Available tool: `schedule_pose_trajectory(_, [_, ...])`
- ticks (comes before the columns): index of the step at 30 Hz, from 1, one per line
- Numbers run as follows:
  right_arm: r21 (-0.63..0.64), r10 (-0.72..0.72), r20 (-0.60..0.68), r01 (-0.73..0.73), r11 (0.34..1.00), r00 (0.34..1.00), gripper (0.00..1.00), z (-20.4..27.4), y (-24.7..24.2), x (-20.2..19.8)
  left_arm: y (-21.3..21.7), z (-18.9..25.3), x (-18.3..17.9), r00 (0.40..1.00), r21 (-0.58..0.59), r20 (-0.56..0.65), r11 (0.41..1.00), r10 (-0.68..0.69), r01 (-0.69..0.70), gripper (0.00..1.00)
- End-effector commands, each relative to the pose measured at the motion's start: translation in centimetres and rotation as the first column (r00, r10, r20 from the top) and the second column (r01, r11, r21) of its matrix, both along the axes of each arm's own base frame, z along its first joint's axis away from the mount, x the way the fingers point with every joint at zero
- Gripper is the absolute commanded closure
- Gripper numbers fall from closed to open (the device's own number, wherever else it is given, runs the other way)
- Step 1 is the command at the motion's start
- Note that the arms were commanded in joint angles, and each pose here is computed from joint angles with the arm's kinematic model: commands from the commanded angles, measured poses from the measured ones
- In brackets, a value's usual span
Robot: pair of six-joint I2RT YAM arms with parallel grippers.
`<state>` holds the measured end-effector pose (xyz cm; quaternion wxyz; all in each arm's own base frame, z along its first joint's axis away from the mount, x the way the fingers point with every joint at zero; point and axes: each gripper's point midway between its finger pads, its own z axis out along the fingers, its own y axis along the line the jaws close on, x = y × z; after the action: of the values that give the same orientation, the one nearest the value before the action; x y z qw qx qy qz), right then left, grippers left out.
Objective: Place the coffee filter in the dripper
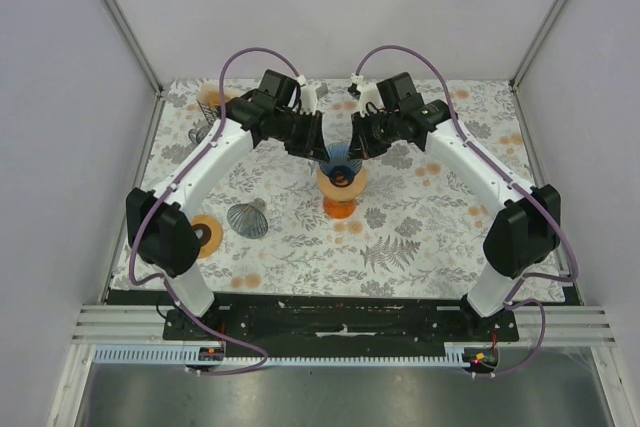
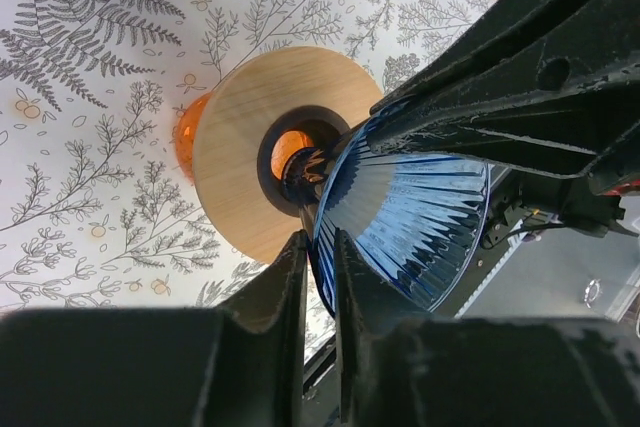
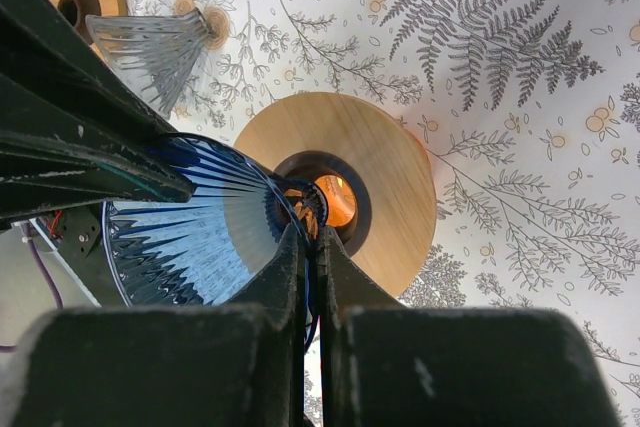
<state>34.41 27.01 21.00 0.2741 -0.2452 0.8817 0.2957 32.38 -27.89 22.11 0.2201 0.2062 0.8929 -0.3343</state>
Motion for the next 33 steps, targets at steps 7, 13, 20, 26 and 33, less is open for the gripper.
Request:
schedule_pose_trajectory(7, [-0.054, -0.029, 0.019, 0.030, 0.998, 0.999, 1.00, -1.6, -0.7, 0.9, -0.8, -0.9, 0.2, 1.000, -0.038, -0.012, 0.999, -0.015, 0.014, 0.98])
schedule_pose_trajectory(13, [-0.105, -0.016, -0.004, 0.016, 0.994, 1.000, 1.00, -4.5, -1.4, 0.5, -0.5, -3.5, -0.3, 0.999, -0.010, -0.049, 1.000, -0.016, 0.015, 0.98])
schedule_pose_trajectory(20, [-0.103, -0.026, -0.050, 0.021, 0.994, 0.998, 1.00, -8.0, -1.4, -0.2, 0.1, -7.0, -1.3, 0.996, 0.054, -0.086, 0.998, -0.037, 0.042, 0.98])
schedule_pose_trajectory(26, [-0.139, -0.044, -0.074, 0.034, 0.990, 0.996, 1.00, -10.1, -2.1, -0.5, 1.5, -11.4, -2.4, 0.987, 0.139, -0.160, 0.989, -0.030, 0.053, 0.98])
schedule_pose_trajectory(33, [-0.167, -0.069, -0.084, 0.054, 0.985, 0.994, 1.00, -11.6, -2.9, -1.1, 3.3, -14.7, -2.8, 0.989, 0.233, -0.145, 0.971, -0.024, 0.057, 0.98])
